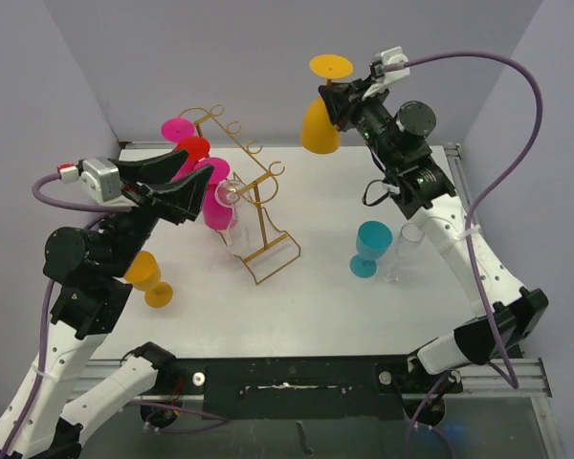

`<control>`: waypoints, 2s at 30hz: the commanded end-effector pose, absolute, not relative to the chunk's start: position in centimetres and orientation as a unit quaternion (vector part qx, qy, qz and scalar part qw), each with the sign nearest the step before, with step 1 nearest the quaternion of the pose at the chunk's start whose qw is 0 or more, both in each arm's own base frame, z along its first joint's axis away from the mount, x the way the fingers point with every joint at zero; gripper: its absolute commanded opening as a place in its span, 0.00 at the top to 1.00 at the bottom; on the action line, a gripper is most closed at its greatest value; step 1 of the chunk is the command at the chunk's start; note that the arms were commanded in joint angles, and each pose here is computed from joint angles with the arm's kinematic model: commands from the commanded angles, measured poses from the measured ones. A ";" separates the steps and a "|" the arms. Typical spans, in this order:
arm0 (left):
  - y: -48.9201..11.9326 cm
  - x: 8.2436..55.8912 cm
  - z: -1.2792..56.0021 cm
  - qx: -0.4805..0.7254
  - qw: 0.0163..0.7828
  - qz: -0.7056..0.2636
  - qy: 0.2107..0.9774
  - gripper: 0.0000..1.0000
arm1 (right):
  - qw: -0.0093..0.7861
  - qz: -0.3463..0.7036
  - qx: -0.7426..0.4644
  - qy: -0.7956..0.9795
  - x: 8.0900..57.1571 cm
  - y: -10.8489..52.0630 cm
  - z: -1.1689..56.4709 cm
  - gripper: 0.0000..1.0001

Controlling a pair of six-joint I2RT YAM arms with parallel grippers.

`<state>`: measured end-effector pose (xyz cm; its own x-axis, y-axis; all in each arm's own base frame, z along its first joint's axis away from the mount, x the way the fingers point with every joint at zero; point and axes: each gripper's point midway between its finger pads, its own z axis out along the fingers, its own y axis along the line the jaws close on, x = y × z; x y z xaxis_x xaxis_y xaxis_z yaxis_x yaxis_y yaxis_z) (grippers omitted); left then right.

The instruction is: Place the wine glass upside down on the wine glass rack

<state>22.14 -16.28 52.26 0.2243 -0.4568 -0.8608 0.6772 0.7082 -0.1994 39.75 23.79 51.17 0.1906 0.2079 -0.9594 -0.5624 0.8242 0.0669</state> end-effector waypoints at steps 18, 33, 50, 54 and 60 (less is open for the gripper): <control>-12.9 27.2 50.0 0.031 0.781 -0.234 0.578 0.43 | 0.745 0.309 -0.327 0.494 48.7 31.3 47.0 1.00; -13.0 27.9 49.6 0.027 0.777 -0.229 0.586 0.43 | 0.714 0.316 -0.405 0.476 48.7 37.3 41.9 1.00; -13.5 27.8 49.5 0.031 0.772 -0.241 0.587 0.43 | 0.677 0.336 -0.444 0.482 48.7 39.1 38.9 1.00; -13.5 28.0 49.4 0.031 0.771 -0.240 0.589 0.43 | 0.671 0.339 -0.449 0.483 48.9 39.3 38.4 1.00; -13.6 28.0 49.4 0.033 0.771 -0.241 0.588 0.43 | 0.658 0.349 -0.457 0.486 49.0 39.8 37.5 1.00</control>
<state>28.98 -13.93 46.17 0.1266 -0.2965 -0.9466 0.3823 0.8951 -0.2293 49.74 39.80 33.19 0.1829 -0.0331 -0.9826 -0.9143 0.3618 -0.1824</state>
